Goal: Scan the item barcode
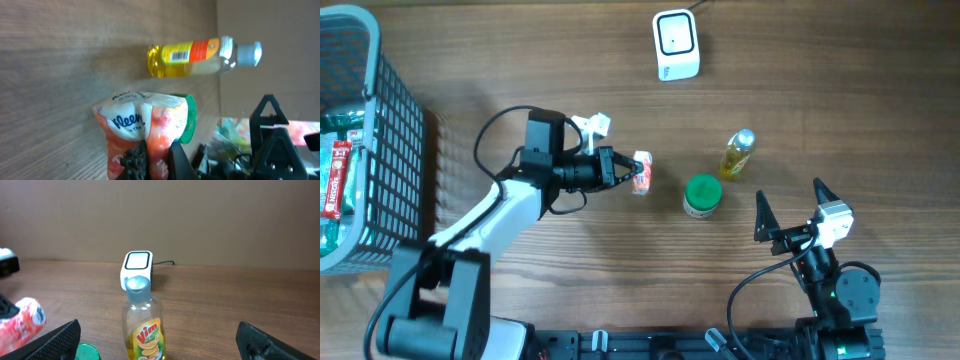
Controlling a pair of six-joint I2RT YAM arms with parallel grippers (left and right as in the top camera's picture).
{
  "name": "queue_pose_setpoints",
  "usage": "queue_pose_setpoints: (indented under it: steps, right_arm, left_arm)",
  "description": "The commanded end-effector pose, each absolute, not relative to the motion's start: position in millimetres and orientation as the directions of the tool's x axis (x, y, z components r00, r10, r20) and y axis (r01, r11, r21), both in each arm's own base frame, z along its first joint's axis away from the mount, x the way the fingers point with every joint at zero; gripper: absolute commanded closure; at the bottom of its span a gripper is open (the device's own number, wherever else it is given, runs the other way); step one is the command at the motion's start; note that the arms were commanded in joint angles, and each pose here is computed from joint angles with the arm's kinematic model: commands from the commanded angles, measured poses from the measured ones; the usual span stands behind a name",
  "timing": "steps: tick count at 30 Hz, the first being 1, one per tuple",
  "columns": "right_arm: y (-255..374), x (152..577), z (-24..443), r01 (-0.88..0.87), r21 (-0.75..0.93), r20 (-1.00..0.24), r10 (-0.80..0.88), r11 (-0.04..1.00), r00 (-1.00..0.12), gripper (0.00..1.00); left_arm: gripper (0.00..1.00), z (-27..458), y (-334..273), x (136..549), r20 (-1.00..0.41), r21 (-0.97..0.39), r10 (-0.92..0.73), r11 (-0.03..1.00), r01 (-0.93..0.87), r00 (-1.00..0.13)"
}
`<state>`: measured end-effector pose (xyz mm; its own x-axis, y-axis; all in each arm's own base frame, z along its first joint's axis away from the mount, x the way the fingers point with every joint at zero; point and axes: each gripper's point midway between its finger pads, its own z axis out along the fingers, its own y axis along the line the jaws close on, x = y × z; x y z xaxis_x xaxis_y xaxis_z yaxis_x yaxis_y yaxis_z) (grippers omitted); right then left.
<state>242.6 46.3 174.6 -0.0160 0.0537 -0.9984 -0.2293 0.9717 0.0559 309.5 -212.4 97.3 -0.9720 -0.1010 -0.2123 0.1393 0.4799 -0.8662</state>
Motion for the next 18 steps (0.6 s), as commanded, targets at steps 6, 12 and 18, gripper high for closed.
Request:
queue_pose_setpoints:
  steps: [6, 12, 18]
  right_arm:
    - [47.3, 242.2, 175.4, -0.238, 0.059, -0.998, 0.058, 0.97, -0.012, 0.0]
    - [47.3, 242.2, 175.4, -0.238, 0.059, -0.998, 0.058, 0.97, -0.012, 0.0]
    - [47.3, 242.2, 175.4, -0.238, 0.059, -0.998, 0.058, 0.97, -0.012, 0.0]
  left_arm:
    - [0.96, 52.6, -219.7, 298.2, -0.06, -0.902, -0.054, 0.43, 0.032, -0.997]
    - [0.95, 38.1, -227.6, 291.5, -0.032, -0.9, -0.026, 0.435, 0.018, -0.999]
    - [0.73, 32.2, -224.7, 293.0, -0.059, -0.883, -0.027, 0.467, 0.039, -0.998]
